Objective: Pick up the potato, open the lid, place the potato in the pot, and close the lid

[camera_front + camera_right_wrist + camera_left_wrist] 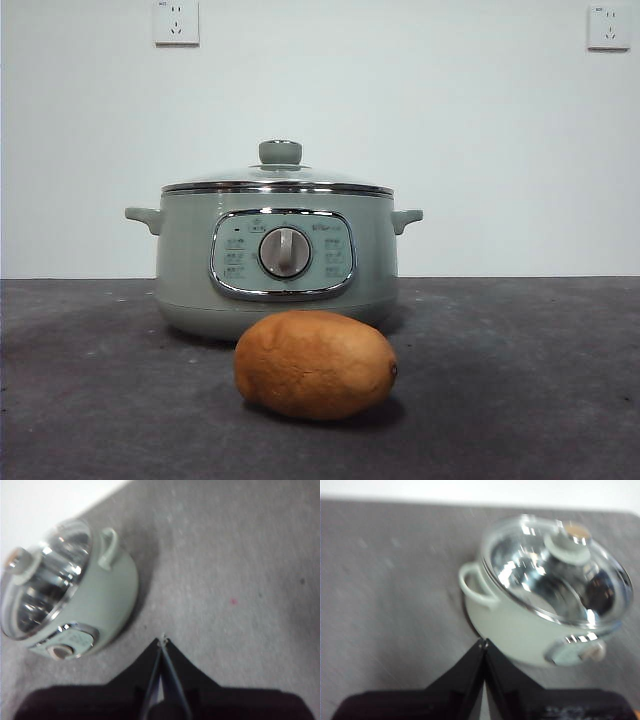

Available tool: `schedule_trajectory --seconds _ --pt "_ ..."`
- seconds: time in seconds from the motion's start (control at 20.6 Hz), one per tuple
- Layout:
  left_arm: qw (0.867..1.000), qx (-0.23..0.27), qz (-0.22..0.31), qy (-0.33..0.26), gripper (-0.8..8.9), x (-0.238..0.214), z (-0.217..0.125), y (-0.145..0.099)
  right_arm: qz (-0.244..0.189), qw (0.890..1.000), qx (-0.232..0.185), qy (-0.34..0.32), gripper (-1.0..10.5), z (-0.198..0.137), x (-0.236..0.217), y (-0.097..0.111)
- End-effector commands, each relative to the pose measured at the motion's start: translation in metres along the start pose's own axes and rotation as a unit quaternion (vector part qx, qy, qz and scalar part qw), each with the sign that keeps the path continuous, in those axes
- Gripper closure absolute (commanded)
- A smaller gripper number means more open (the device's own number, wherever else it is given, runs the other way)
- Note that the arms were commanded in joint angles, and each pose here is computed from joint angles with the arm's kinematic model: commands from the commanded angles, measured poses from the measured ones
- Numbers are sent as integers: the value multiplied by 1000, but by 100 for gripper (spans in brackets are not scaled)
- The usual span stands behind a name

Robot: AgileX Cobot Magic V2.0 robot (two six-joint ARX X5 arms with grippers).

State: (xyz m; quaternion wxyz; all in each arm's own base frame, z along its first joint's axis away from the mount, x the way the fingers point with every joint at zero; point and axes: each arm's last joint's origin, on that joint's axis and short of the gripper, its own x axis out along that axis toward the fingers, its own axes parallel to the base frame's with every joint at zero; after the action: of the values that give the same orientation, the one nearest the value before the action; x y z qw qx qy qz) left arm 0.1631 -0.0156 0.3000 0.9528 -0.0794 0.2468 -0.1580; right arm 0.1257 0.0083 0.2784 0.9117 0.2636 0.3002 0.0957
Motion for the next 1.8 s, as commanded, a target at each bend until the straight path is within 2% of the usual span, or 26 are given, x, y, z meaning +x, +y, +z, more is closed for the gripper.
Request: schedule_trajectory --seconds 0.05,0.19,0.39,0.58,0.63,0.73,0.83,0.92,1.02,1.22,1.31,1.51,1.8 --pt "998 -13 -34 45 817 5 5 -1 21 999 -7 32 947 7 3 4" --pt "995 -14 -65 81 817 11 8 -1 72 994 -28 74 946 14 10 8" --pt "986 -21 -113 124 817 17 3 -1 132 981 -32 140 945 27 31 13" --pt "982 9 -118 144 817 19 -2 0 128 966 -91 207 934 36 58 32" --pt "982 10 -118 145 817 20 -2 0 120 961 -111 221 896 36 65 39" --pt "982 8 -118 149 817 21 -2 0 103 950 -154 253 750 34 80 59" --pt "981 7 -118 152 817 23 -3 1 107 935 -185 282 621 28 94 80" --pt "980 5 -119 158 817 26 -3 1 113 919 -223 306 434 19 107 100" --pt "979 3 -119 164 817 28 -4 2 116 902 -262 323 323 7 119 119" --pt "977 -2 -120 176 817 35 -6 4 115 866 -331 357 307 -24 140 147" --pt "976 -3 -121 181 817 37 -6 4 99 849 -361 373 307 -43 149 155" --pt "975 -1 -122 186 817 40 -7 4 87 805 -430 398 307 -79 165 164" --pt "975 9 -124 185 817 40 -7 4 73 777 -460 423 311 -114 193 164"
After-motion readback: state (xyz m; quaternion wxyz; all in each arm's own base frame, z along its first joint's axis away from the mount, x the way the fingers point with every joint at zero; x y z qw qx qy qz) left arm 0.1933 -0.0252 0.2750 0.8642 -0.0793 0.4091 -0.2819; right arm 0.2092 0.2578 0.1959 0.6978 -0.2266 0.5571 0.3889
